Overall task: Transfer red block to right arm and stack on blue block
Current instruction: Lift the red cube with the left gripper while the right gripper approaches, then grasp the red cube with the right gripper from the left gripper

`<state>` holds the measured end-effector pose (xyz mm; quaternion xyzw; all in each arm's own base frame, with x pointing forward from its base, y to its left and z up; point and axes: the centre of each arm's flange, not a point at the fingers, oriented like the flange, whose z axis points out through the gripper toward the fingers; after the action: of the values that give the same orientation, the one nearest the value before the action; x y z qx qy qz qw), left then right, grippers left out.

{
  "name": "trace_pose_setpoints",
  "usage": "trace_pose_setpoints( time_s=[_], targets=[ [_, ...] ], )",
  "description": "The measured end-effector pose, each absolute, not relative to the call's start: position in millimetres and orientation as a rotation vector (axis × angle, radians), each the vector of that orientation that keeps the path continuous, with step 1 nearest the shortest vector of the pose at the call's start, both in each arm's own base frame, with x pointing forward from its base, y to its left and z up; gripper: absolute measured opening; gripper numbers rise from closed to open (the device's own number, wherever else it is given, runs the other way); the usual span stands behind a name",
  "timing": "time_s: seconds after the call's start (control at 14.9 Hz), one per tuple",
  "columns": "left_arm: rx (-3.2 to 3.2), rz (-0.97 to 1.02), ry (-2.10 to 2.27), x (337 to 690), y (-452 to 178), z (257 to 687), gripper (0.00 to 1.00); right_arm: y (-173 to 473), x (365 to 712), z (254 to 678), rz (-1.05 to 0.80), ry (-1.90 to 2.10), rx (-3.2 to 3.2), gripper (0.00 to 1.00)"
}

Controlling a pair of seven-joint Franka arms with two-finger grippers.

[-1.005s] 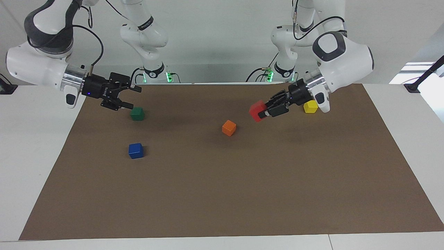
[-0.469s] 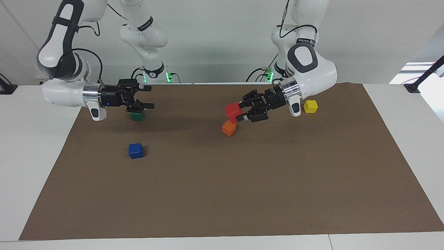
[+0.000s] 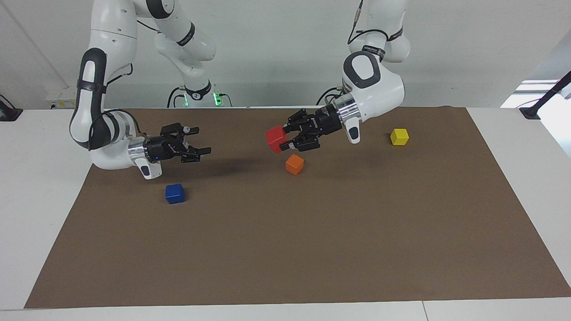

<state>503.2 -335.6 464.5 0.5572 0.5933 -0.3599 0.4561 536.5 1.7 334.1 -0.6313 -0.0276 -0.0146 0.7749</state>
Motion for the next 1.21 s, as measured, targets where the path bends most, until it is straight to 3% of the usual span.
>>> trace_pose_setpoints(
  time_s=[0.34, 1.21],
  targets=[
    [1.311, -0.93, 1.518, 496, -368, 439, 0.55, 32, 545, 345, -0.04, -0.085, -1.328, 1.0],
    [1.382, -0.905, 1.401, 479, -400, 441, 0.55, 64, 548, 315, 0.0, -0.033, -1.275, 1.0]
  ],
)
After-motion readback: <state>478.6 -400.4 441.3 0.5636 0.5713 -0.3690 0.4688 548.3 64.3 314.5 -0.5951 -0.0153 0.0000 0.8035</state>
